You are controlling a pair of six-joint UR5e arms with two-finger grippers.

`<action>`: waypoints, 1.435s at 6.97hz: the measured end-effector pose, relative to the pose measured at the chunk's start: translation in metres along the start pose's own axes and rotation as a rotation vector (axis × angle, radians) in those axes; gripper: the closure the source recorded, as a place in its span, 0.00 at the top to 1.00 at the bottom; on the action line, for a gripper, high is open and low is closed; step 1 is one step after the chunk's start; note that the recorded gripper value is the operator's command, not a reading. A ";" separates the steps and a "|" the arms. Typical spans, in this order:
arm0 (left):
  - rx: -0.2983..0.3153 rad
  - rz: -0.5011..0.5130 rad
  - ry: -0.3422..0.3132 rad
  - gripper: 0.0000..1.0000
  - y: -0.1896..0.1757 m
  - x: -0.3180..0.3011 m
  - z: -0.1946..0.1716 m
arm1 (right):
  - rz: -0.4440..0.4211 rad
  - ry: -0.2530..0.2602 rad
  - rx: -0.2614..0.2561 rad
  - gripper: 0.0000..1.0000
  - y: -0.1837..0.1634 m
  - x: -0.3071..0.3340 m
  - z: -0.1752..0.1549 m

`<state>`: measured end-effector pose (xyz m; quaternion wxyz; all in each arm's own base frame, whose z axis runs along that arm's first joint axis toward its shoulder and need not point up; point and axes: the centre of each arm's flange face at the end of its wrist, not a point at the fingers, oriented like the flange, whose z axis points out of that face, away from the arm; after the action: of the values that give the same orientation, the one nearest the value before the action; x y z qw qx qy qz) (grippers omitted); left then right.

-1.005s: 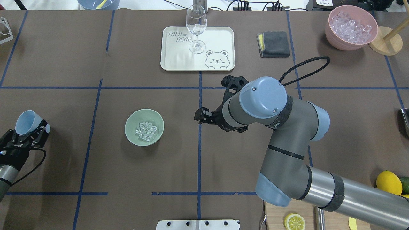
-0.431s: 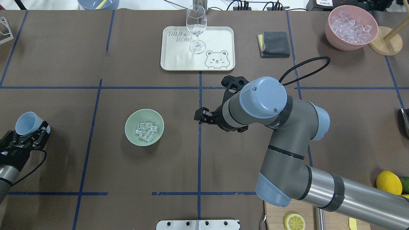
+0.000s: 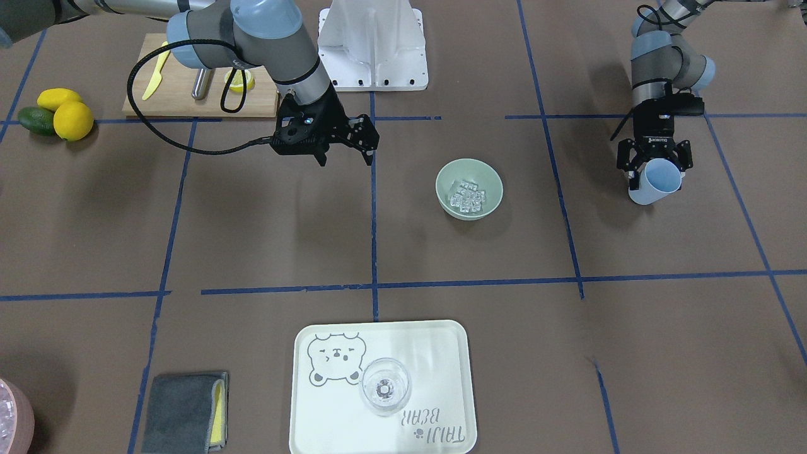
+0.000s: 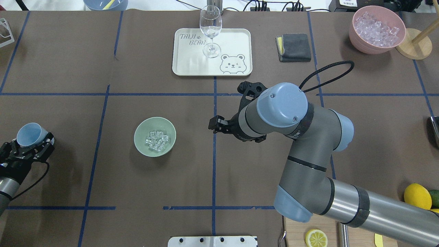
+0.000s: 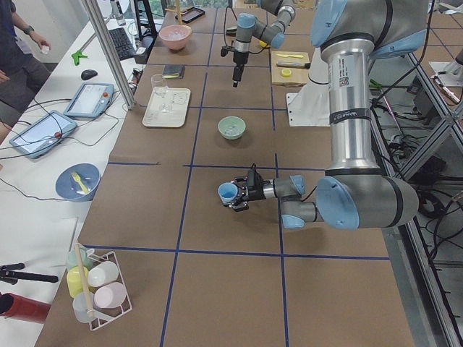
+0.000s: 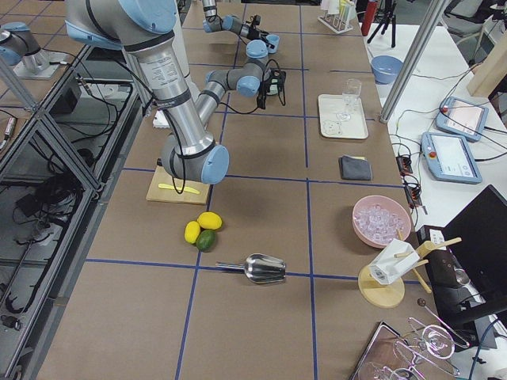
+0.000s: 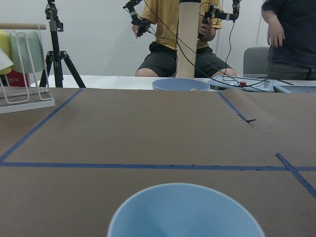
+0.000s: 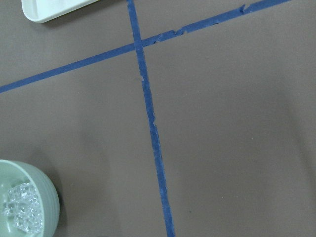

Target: Pour ice into bowl

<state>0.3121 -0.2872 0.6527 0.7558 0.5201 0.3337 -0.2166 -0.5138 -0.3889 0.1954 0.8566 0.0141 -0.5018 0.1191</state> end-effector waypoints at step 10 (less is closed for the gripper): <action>-0.402 0.115 0.101 1.00 -0.051 0.014 -0.057 | -0.010 0.000 -0.003 1.00 0.010 -0.003 0.004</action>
<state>0.2711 -0.2520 0.5965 0.8378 0.3872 0.3774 -0.0760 -0.5206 -0.3803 0.1940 0.8573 0.0152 -0.5019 0.1140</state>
